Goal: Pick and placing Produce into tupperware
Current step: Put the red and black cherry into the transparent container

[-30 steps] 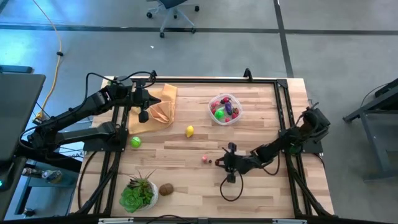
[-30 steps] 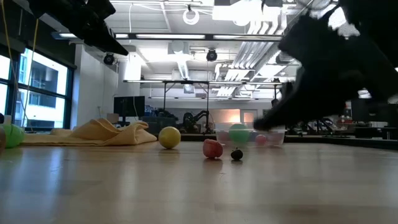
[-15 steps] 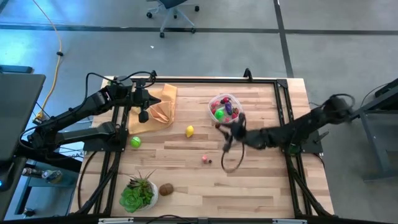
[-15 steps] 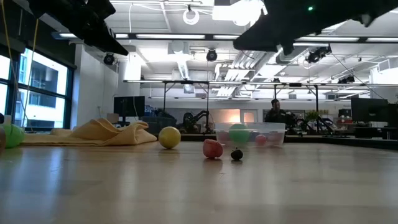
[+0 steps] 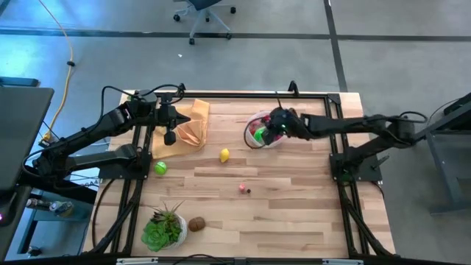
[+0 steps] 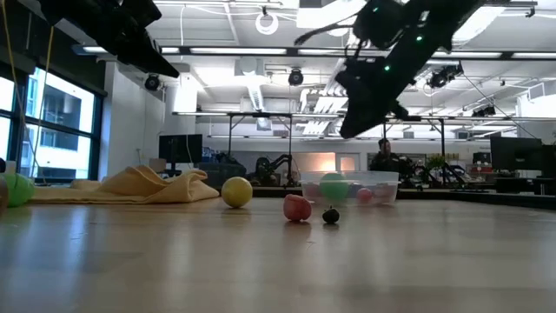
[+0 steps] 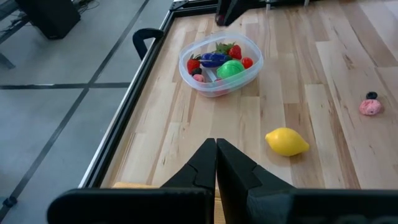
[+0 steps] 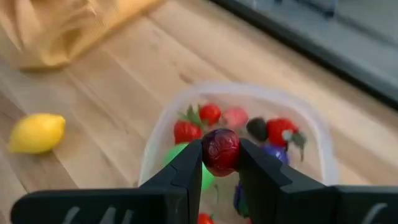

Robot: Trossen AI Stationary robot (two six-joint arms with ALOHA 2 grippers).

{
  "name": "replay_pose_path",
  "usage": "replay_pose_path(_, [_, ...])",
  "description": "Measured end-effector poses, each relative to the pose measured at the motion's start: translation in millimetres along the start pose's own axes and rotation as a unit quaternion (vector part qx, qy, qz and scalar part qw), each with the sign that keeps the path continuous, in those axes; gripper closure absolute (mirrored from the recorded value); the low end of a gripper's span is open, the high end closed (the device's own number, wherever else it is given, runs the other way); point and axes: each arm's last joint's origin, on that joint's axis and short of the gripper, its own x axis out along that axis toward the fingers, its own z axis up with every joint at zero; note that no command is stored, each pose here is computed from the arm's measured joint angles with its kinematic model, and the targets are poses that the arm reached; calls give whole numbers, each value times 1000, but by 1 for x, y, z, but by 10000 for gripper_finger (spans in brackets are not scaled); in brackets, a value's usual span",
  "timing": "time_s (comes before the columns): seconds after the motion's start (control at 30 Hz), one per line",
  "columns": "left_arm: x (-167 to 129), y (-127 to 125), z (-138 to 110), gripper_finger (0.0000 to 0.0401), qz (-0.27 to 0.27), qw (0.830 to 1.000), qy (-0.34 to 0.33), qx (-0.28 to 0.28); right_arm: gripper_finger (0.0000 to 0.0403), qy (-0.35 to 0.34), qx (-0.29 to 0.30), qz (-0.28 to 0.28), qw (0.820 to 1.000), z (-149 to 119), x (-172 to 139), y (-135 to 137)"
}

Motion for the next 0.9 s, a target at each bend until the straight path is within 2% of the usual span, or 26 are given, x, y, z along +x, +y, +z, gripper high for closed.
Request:
replay_pose_path(0.17, [0,0,0,398,0,1000,0,0,325,102,4,-25,994,4,31,-3])
replay_pose_path(0.4, [0,0,0,398,0,1000,0,0,325,175,-21,-52,983,10,72,-4])
replay_pose_path(0.6, [0,0,0,398,0,1000,0,0,325,200,-17,-64,978,10,92,-8])
replay_pose_path(0.9, [0,0,0,398,0,1000,0,0,323,217,-4,-54,975,9,94,-12])
